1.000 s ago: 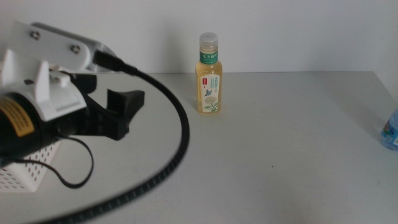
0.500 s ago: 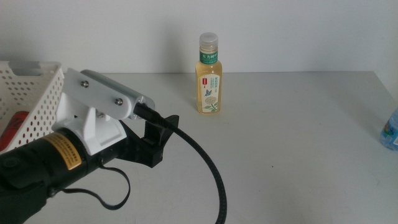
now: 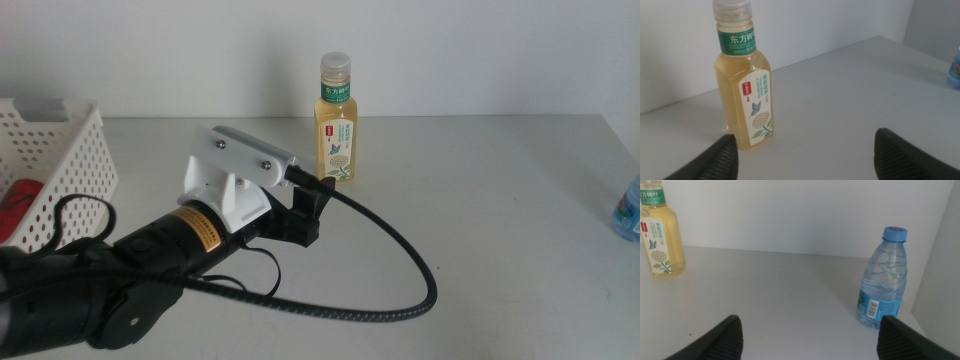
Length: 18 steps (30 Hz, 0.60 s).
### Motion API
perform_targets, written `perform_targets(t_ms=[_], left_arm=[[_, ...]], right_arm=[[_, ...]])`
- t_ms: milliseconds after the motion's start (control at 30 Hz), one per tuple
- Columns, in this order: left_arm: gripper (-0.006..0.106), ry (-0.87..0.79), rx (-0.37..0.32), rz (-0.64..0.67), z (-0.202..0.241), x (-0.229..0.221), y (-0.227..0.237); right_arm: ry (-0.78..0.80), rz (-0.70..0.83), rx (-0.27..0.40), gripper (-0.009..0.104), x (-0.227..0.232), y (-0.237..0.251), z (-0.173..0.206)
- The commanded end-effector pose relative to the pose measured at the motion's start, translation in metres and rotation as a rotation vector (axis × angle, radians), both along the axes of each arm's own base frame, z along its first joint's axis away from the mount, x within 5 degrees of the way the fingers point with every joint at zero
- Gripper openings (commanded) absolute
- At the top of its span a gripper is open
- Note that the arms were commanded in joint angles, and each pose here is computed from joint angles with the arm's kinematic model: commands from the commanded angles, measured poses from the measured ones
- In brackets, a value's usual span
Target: Use arms to grab the bottles and put them into the dustbin to the left of the table.
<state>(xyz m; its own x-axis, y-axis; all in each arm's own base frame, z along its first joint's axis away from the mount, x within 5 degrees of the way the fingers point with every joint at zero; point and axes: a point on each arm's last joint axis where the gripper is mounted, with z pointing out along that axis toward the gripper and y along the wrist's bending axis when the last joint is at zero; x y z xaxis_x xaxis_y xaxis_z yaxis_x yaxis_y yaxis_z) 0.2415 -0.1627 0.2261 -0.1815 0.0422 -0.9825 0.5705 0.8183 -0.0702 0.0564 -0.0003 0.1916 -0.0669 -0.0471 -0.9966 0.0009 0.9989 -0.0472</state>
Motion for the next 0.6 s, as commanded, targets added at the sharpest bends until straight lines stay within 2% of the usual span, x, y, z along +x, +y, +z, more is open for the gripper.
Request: perform_targets(t_ms=[0, 100, 367, 567], left_arm=[[0.092, -0.106, -0.11, 0.007, 0.021, 0.014, -0.01], [0.092, -0.09, -0.083, 0.013, 0.018, 0.032, -0.021], [0.092, -0.074, -0.067, 0.095, 0.017, 0.087, -0.049], [0.092, -0.048, -0.104, 0.146, 0.008, 0.116, -0.063]], right_arm=[[-0.109, -0.005, -0.022, 0.094, -0.002, 0.0, 0.012], [-0.109, -0.005, -0.022, 0.094, -0.002, 0.0, 0.012], [-0.109, -0.005, -0.022, 0.094, -0.002, 0.0, 0.012], [-0.109, -0.005, -0.022, 0.094, -0.002, 0.0, 0.012]])
